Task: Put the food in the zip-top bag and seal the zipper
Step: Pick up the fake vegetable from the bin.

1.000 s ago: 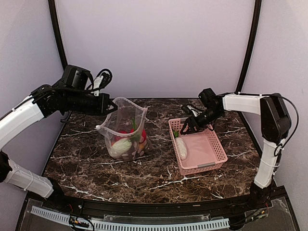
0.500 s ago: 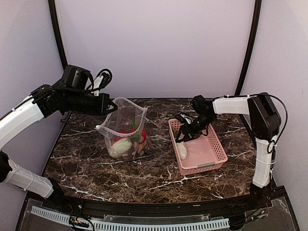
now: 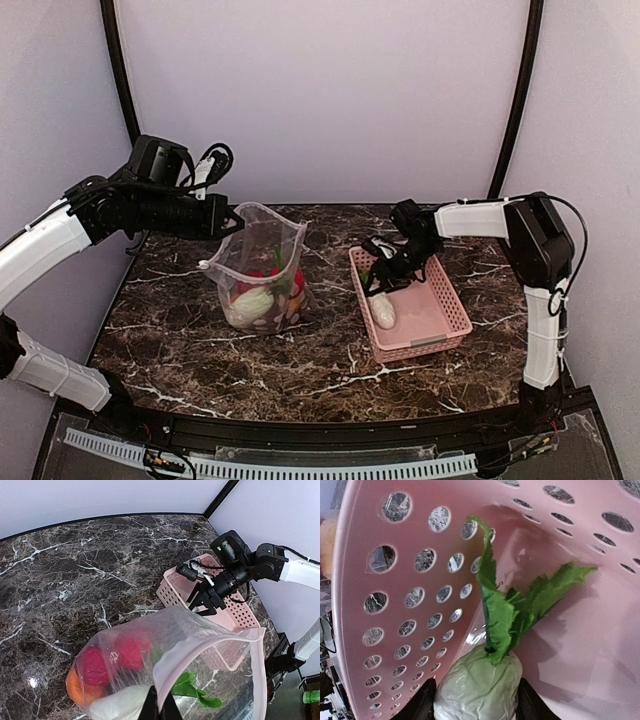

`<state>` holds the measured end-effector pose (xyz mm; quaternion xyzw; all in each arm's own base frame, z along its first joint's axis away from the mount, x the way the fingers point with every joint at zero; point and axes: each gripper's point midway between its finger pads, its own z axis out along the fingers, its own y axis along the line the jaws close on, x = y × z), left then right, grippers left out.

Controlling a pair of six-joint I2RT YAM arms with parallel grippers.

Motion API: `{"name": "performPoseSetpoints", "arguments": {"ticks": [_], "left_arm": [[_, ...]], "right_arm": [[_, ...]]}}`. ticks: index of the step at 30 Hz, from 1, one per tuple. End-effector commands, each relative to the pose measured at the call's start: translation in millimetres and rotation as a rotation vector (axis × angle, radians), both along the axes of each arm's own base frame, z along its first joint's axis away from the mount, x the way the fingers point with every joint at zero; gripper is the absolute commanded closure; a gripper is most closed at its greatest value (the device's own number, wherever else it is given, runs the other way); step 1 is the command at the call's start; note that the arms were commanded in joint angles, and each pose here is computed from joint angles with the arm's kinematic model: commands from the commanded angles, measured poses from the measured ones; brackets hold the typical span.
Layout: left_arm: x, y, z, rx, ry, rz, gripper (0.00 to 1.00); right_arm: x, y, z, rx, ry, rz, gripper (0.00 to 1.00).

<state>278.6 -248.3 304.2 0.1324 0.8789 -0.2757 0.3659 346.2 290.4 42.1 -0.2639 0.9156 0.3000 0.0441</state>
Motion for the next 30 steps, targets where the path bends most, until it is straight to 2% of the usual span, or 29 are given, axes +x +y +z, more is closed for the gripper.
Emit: {"name": "performPoseSetpoints", "arguments": {"ticks": [1,7,12,16,24,30], "left_arm": [[0,-2,1,0.002,-0.007,-0.01,0.99],[5,-11,2,-0.01,0.012,-0.021,0.99],[11,-15,2,-0.009,0.008,-0.021,0.99],[15,-20,5,-0.003,0.013,-0.027,0.99],[24,-22,2,0.027,0.026,-0.011,0.99],[21,-19,6,0.019,0.04,0.006,0.99]], "right_arm": [[-2,-15,3,-0.062,-0.033,-0.01,0.56],[16,-22,69,0.047,-0.17,-0.042,0.65],[25,-24,138,0.184,-0.296,-0.018,0.69],[26,-14,209,0.317,-0.477,0.038,0.7],[-4,20,358,0.622,-0.822,0.169,0.7],[-38,67,410,0.806,-0.839,0.286,0.71]]}}
